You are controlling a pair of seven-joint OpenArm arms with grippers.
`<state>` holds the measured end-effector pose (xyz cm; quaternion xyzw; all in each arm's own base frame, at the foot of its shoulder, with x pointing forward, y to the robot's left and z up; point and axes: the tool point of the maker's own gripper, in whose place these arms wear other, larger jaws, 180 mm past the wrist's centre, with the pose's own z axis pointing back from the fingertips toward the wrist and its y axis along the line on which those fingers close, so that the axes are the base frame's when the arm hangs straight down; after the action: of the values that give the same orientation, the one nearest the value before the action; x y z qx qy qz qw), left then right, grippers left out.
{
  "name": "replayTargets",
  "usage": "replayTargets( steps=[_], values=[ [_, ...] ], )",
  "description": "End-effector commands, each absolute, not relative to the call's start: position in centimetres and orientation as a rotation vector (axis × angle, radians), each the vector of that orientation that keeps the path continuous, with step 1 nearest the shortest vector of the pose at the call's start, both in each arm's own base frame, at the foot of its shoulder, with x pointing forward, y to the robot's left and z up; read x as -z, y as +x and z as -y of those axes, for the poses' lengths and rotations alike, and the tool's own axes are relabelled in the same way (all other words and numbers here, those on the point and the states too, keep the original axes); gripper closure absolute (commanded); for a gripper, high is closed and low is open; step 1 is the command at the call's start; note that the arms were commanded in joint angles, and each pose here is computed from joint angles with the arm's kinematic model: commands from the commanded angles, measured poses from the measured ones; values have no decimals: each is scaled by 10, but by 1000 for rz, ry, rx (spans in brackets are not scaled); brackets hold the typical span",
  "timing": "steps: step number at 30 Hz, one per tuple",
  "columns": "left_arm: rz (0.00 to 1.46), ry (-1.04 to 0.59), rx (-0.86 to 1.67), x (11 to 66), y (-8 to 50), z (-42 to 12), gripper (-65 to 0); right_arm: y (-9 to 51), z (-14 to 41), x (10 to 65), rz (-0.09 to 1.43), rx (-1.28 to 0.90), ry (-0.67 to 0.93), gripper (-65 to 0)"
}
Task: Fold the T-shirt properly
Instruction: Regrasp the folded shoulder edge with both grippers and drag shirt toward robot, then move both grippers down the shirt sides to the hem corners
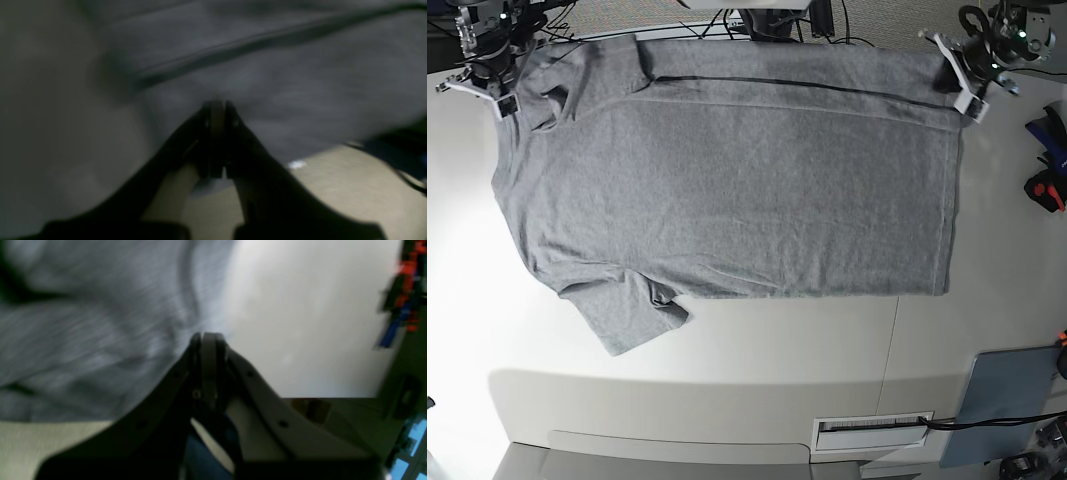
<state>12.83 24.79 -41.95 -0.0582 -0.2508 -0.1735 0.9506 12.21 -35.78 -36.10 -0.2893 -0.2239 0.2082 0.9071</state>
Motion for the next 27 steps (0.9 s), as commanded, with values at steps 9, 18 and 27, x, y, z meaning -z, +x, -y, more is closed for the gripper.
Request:
replayTargets(
  steps=[9, 18, 27],
  values=[
    [695, -75, 396, 365, 177, -258, 0, 159, 383, 299, 637, -368, -719, 0],
    [863, -17, 323, 331, 236, -272, -257, 205, 366, 281, 784, -386, -648, -237],
    [963, -90, 173, 315, 295, -291, -257, 241, 355, 267, 888, -216, -495, -236]
  ],
)
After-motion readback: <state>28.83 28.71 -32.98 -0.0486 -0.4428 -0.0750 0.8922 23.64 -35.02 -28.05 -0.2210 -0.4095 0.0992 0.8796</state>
